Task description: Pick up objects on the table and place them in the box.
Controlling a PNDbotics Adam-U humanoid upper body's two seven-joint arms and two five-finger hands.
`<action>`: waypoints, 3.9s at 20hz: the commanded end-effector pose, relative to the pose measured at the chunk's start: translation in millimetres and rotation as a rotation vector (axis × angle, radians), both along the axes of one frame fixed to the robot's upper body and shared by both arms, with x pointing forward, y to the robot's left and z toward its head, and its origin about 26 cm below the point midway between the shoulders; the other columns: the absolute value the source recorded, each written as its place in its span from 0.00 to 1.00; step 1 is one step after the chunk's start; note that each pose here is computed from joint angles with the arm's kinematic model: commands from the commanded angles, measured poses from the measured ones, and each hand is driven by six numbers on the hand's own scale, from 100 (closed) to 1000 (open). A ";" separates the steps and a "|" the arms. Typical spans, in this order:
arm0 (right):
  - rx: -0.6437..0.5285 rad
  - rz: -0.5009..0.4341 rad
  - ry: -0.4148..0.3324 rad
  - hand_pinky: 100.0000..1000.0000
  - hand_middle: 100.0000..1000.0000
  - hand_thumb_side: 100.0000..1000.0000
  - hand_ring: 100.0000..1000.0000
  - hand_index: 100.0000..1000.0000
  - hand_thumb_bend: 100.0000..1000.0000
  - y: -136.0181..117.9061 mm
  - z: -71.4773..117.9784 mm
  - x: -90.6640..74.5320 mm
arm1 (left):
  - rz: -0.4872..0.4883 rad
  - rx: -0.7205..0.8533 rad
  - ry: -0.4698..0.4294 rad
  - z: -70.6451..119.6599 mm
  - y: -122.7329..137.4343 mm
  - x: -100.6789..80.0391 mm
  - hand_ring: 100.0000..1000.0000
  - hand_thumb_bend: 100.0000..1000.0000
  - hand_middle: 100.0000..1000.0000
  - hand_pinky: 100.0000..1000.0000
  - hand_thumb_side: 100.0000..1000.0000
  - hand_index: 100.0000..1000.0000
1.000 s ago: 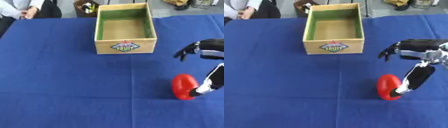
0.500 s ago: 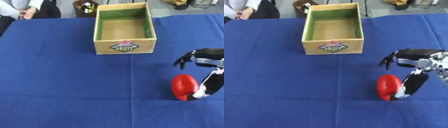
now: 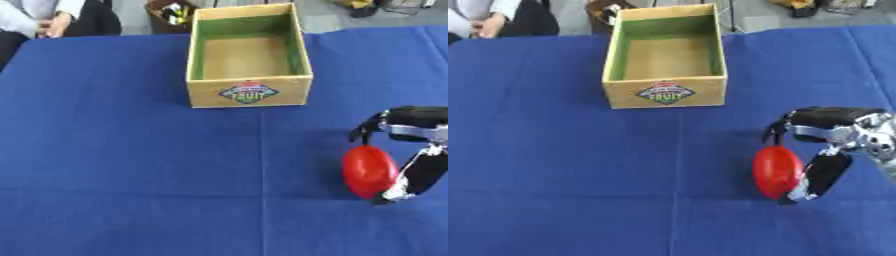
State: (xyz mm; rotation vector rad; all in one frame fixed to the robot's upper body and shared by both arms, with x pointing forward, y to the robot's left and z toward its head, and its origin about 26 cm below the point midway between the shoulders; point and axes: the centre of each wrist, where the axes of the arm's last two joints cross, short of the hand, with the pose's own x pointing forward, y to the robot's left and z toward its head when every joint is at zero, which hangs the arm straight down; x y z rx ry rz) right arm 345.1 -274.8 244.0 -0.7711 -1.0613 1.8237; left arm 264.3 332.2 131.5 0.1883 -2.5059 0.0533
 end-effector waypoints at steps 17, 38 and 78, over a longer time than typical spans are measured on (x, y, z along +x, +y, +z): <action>0.069 0.014 -0.093 0.81 0.41 0.41 0.80 0.57 0.37 3.2 14.4 -2.1 | -0.004 0.023 -0.022 6.8 -0.3 -1.1 0.35 0.35 0.44 0.29 0.73 0.75; 0.189 0.199 -0.451 0.76 0.33 0.62 0.76 0.45 0.11 56.3 97.4 -19.8 | -0.004 0.025 -0.009 6.3 0.6 -1.8 0.35 0.34 0.44 0.29 0.72 0.75; 0.381 -0.141 -0.715 0.75 0.30 0.60 0.75 0.40 0.09 180.3 113.0 103.3 | -0.050 0.029 0.013 1.3 -5.9 -1.8 0.34 0.34 0.44 0.28 0.71 0.75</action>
